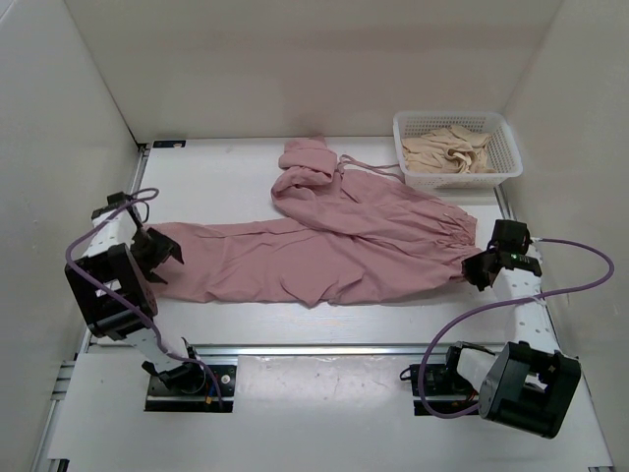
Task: Fold and stack the trousers
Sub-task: Flatten the trousers out
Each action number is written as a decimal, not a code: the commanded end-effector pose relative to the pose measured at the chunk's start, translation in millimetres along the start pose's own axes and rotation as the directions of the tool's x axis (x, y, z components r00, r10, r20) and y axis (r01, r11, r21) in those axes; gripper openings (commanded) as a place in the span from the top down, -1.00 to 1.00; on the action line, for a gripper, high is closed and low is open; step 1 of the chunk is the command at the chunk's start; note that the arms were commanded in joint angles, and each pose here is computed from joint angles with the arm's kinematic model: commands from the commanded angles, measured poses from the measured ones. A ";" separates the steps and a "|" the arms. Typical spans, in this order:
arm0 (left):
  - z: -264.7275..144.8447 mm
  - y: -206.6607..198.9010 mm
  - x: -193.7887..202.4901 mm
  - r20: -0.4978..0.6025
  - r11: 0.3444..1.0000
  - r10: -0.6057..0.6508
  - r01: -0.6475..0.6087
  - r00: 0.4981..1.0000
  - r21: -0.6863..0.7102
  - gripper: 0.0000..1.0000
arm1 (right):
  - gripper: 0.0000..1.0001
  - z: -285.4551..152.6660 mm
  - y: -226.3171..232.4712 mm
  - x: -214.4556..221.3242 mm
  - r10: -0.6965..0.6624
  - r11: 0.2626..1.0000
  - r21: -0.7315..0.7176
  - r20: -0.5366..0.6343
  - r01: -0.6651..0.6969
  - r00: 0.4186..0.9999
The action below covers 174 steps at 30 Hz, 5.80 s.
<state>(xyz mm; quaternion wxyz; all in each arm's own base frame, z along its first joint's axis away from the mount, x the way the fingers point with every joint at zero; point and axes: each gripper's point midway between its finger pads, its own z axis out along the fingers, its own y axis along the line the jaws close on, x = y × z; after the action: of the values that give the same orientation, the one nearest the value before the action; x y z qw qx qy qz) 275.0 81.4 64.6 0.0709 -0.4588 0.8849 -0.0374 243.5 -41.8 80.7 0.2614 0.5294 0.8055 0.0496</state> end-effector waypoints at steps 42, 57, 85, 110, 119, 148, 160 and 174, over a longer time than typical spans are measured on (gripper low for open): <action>-23.2 -55.2 -6.9 0.110 0.993 0.105 -0.110 0.988 0.045 0.57 | -1.00 -94.9 36.3 -49.8 -0.194 0.971 -0.098 0.218 0.219 0.957; 45.0 -79.6 23.0 -0.056 0.979 0.186 -0.189 0.981 -0.074 0.60 | -0.83 14.6 81.6 120.2 -0.545 0.838 -0.217 -0.280 0.501 0.790; -53.5 -38.4 -21.7 0.168 0.986 0.165 -0.162 0.972 -0.031 0.55 | -0.76 -64.4 65.2 58.5 -0.491 0.850 -0.255 -0.065 0.461 0.869; -153.8 -111.0 13.8 0.332 0.876 0.376 -0.449 0.865 0.178 0.24 | -0.62 54.6 151.7 229.9 -0.810 0.580 -0.327 -0.335 0.746 0.482; -165.6 -219.1 73.4 0.396 0.709 0.607 -0.695 0.689 0.121 0.24 | -0.60 8.9 72.4 232.3 -0.834 0.531 -0.260 -0.331 0.807 0.442; 20.0 -400.3 145.7 0.250 0.664 0.646 -0.692 0.721 0.282 -0.34 | -0.95 -70.2 84.5 52.2 -0.640 0.747 -0.289 -0.066 0.599 0.766; -100.4 -383.2 55.2 0.486 0.712 0.490 -0.654 0.724 0.257 0.79 | -0.95 -71.9 79.9 50.9 -0.634 0.752 -0.284 -0.065 0.594 0.771; -207.4 -223.4 -91.1 0.631 0.887 0.353 -0.462 0.691 0.009 0.79 | -0.95 -67.0 77.3 57.4 -0.630 0.757 -0.291 -0.093 0.584 0.771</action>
<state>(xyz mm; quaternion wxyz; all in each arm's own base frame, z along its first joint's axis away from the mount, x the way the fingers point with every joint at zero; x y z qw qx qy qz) 486.3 -17.5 342.1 0.4507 -0.2172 0.8657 -0.0178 259.7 54.6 144.9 0.2493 0.1972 0.9424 0.1038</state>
